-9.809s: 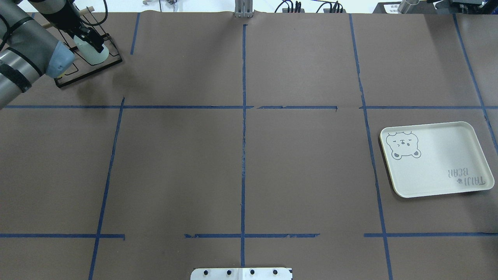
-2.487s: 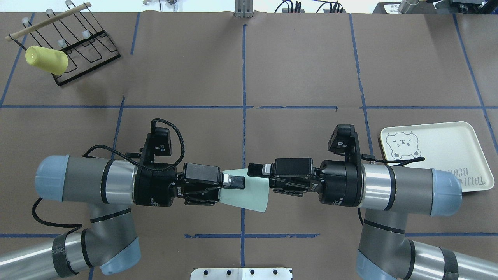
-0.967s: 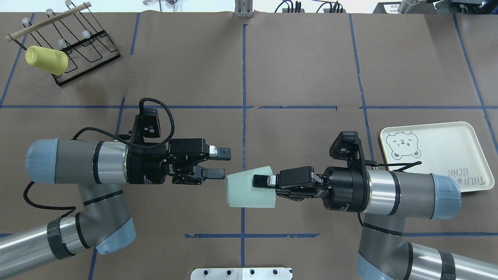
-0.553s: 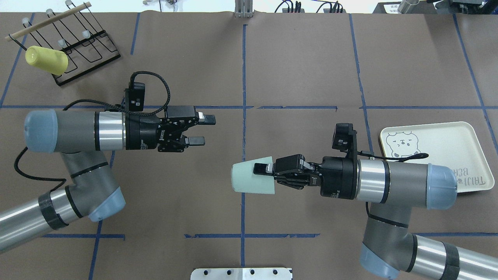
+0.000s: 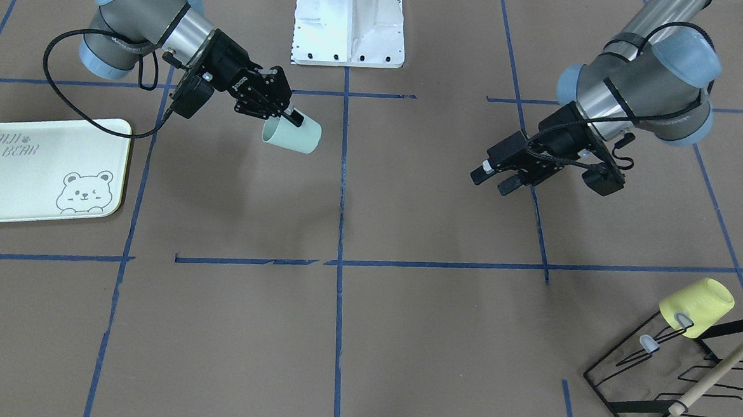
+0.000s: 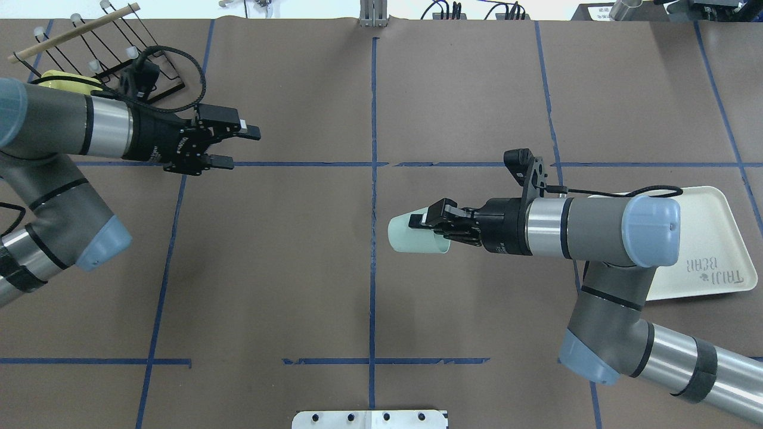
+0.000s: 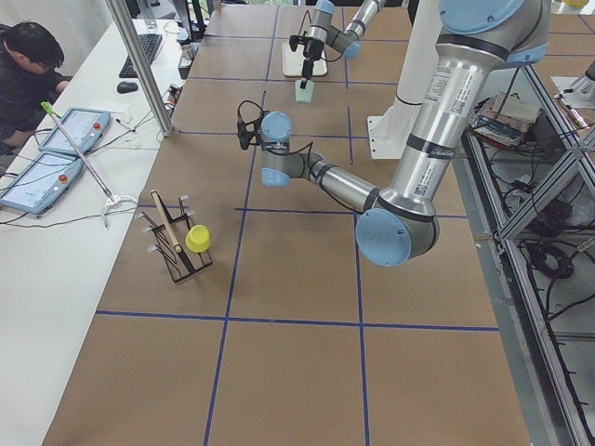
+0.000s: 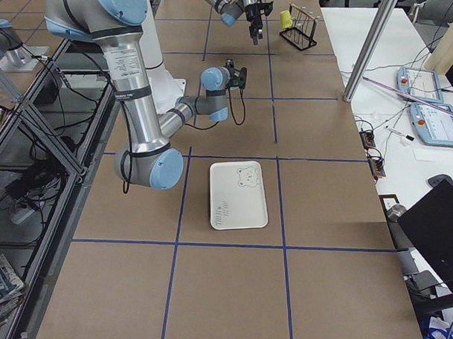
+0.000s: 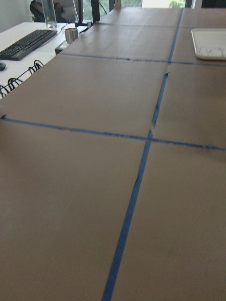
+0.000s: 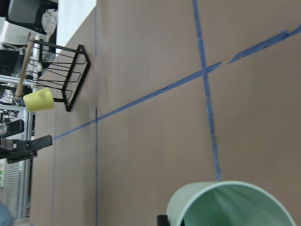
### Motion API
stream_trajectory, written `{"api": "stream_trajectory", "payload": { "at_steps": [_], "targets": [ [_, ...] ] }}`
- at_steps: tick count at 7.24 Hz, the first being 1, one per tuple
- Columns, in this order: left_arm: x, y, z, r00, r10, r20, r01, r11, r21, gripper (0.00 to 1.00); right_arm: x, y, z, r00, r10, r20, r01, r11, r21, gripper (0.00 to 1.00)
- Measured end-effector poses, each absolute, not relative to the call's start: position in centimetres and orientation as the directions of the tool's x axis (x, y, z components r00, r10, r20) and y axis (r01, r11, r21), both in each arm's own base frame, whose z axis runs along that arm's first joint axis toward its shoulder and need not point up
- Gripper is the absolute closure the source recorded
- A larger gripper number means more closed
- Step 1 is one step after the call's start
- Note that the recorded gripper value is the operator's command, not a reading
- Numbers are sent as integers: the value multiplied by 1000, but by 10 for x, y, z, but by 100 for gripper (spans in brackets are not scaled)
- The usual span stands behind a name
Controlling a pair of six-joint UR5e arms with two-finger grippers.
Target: Left arm grabs green cup and hands to right arm on tray
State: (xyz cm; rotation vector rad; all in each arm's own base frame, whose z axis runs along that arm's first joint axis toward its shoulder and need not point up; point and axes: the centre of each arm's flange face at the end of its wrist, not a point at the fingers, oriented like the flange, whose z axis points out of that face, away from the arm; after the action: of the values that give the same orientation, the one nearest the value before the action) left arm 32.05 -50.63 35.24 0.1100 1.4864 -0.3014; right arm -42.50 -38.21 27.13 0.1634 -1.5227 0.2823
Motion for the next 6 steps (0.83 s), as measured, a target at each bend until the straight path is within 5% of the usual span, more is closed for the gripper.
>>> {"api": "stream_trajectory", "payload": {
  "at_steps": [3,6],
  "targets": [
    [273,-513,436,366,-8,-931,240,967,86,0,-383,-395,259,539,6,842,-210,969,127,100],
    [177,-495,487,634,189,-750,39,961,274,0,-319,-416,293,731,-140,668,-39,969,246,100]
  ]
}}
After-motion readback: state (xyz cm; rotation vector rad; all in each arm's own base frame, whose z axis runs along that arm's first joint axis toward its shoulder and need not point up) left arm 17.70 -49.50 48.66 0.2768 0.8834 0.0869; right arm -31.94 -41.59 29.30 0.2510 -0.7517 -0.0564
